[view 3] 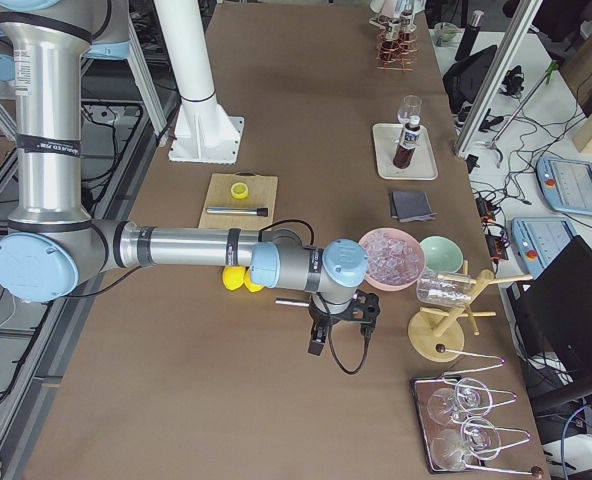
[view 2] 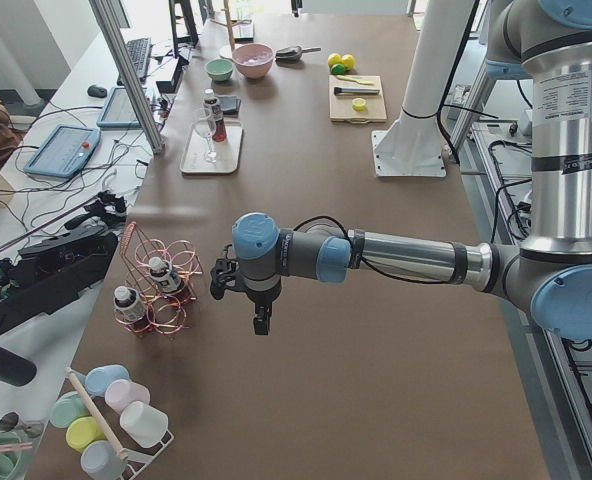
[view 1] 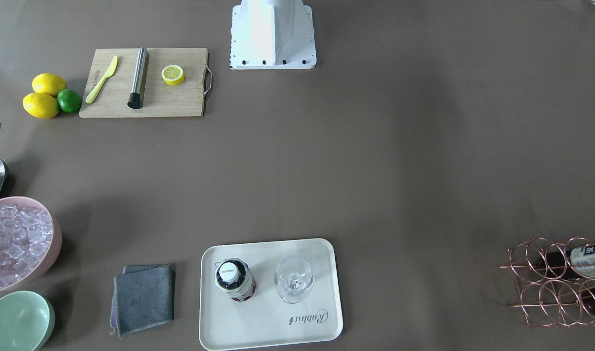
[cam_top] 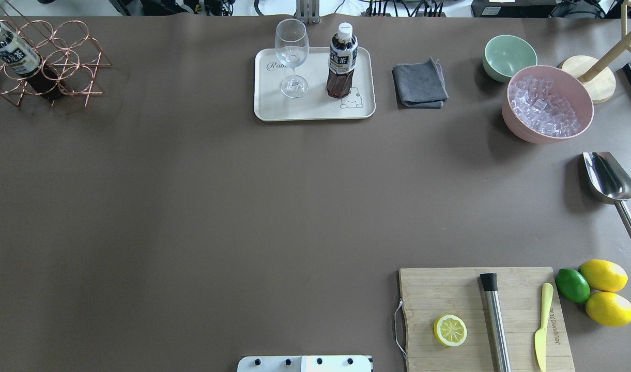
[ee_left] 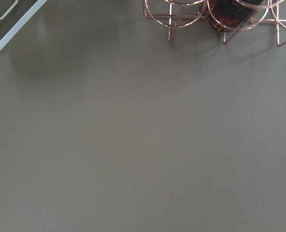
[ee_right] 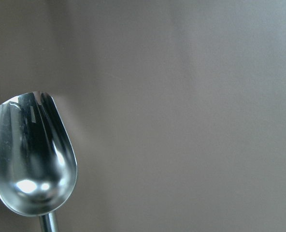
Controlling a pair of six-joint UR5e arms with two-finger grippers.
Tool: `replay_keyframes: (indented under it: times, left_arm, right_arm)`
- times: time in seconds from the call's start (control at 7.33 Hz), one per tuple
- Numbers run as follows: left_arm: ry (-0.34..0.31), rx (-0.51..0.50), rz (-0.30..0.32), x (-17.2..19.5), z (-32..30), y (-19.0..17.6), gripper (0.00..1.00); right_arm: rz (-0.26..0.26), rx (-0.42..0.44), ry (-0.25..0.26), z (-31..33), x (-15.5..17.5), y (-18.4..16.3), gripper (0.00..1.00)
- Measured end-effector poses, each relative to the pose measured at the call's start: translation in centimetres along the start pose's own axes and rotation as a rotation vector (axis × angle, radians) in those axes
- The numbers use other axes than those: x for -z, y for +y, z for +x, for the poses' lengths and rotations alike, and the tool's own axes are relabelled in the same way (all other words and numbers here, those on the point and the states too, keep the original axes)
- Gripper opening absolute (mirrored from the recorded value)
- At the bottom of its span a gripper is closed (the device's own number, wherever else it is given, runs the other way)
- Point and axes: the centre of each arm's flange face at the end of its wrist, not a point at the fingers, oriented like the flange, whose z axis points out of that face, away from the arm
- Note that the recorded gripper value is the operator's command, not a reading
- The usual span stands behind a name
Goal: Take tea from basket to plate
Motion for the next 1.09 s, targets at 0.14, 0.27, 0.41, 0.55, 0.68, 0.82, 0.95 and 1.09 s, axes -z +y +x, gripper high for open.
replay_keyframes:
  times: [0.14, 0.27, 0.41, 0.55, 0.68, 0.82, 0.95, 1.09]
  left_arm:
    - [0.001, 0.002, 0.000, 0.18, 0.17, 0.10, 0.97]
    - [0.001, 0.002, 0.001, 0.32, 0.30, 0.13, 0.97]
    - [0.001, 0.003, 0.002, 0.38, 0.36, 0.15, 0.97]
    - [0.000, 0.003, 0.003, 0.38, 0.34, 0.15, 0.97]
    - [-0.001, 0.004, 0.003, 0.38, 0.33, 0.15, 0.97]
    - [-0.002, 0.006, 0.002, 0.34, 0.29, 0.16, 0.97]
    - [-0.003, 0.011, 0.001, 0.30, 0.23, 0.16, 0.97]
    - [-0.003, 0.016, 0.000, 0.22, 0.16, 0.17, 0.97]
  right_arm:
    - [0.003, 0.028, 0.013, 0.73, 0.10, 0.17, 1.00]
    - [0.004, 0.040, 0.025, 1.10, 0.12, 0.18, 1.00]
    - [0.005, 0.045, 0.036, 1.37, 0.04, 0.19, 1.00]
    - [0.008, 0.052, 0.041, 1.40, 0.09, 0.18, 1.00]
    - [0.010, 0.055, 0.043, 1.43, 0.11, 0.21, 1.00]
    - [0.010, 0.056, 0.043, 1.46, 0.10, 0.22, 1.00]
    - [0.010, 0.055, 0.044, 1.48, 0.08, 0.23, 1.00]
    - [0.009, 0.055, 0.045, 1.52, 0.04, 0.24, 1.00]
